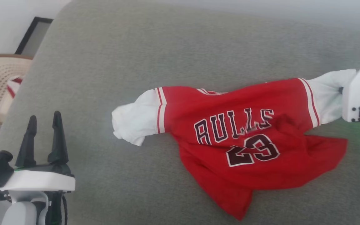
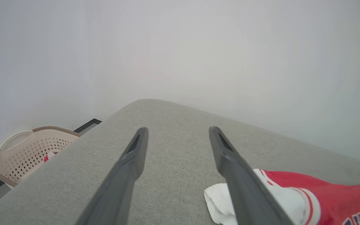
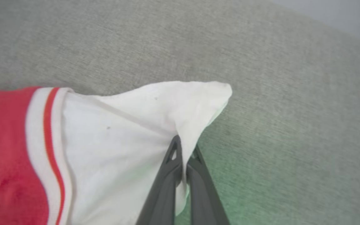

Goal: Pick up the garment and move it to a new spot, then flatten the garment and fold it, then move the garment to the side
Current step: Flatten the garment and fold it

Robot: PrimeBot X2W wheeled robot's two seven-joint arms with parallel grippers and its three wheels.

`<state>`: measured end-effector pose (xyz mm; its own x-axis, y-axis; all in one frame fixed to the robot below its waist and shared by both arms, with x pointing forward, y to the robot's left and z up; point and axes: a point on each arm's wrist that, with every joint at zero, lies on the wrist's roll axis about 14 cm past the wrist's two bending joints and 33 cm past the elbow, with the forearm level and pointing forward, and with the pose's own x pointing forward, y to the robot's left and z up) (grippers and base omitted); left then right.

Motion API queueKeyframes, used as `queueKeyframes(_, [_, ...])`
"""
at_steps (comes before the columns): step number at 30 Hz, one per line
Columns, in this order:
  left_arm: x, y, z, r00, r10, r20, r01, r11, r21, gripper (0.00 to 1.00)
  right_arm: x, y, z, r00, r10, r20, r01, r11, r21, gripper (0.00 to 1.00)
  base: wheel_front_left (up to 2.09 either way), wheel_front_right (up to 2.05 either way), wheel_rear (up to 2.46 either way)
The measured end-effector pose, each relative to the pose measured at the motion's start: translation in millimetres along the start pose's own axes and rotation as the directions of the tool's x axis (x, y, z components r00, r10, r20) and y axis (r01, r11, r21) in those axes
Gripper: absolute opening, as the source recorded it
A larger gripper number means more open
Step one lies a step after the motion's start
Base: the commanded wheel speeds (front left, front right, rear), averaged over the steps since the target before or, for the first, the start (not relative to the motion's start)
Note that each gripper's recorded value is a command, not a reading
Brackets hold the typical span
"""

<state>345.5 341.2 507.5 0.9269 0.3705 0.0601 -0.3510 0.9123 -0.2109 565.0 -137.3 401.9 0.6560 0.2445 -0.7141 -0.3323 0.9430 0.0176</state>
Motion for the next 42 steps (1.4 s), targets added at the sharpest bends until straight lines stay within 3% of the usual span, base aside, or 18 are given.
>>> queueKeyframes(9, [4.3,-10.5,-1.5,0.999,-0.039,0.007,0.039,0.999,-0.002,1.00,-32.2,-45.6,-31.4,0.997,-0.071,-0.007,0.072,0.995,0.070,0.00,0.00,0.00,0.00])
queueKeyframes(18, [10.2,-25.6,-8.6,0.996,-0.088,-0.007,0.088,0.996,-0.006,1.00,-54.5,-65.4,-71.1,0.994,-0.104,-0.013,0.105,0.977,0.184,0.00,0.00,0.00,0.00])
queueKeyframes(19, [11.0,-26.3,-9.5,0.996,-0.090,-0.009,0.090,0.996,-0.006,1.00,-54.0,-64.3,-73.2,0.994,-0.105,-0.012,0.105,0.975,0.194,0.37,0.00,0.00,0.00])
queueKeyframes(21, [12.1,-28.2,-11.4,0.995,-0.098,-0.015,0.098,0.995,-0.004,1.00,-53.0,-64.0,-79.7,0.994,-0.111,-0.017,0.112,0.968,0.225,1.00,0.00,0.00,0.00])
queueKeyframes(32, [13.7,-40.6,-7.0,0.985,-0.174,-0.020,0.174,0.985,0.000,1.00,-69.0,-61.3,-75.3,0.990,-0.138,0.034,0.126,0.963,0.239,1.00,0.00,0.00,0.00])
queueKeyframes(37, [17.0,-51.5,-7.1,0.969,-0.240,-0.059,0.241,0.970,0.019,1.00,-92.7,-71.3,-50.2,0.968,-0.176,0.176,0.138,0.968,0.210,1.00,0.00,0.00,0.00])
queueKeyframes(42, [23.8,-74.5,-13.1,0.929,-0.335,-0.159,0.341,0.940,0.011,1.00,-118.8,-80.6,-32.1,0.917,-0.221,0.333,0.162,0.967,0.196,1.00,0.00,0.00,0.00])
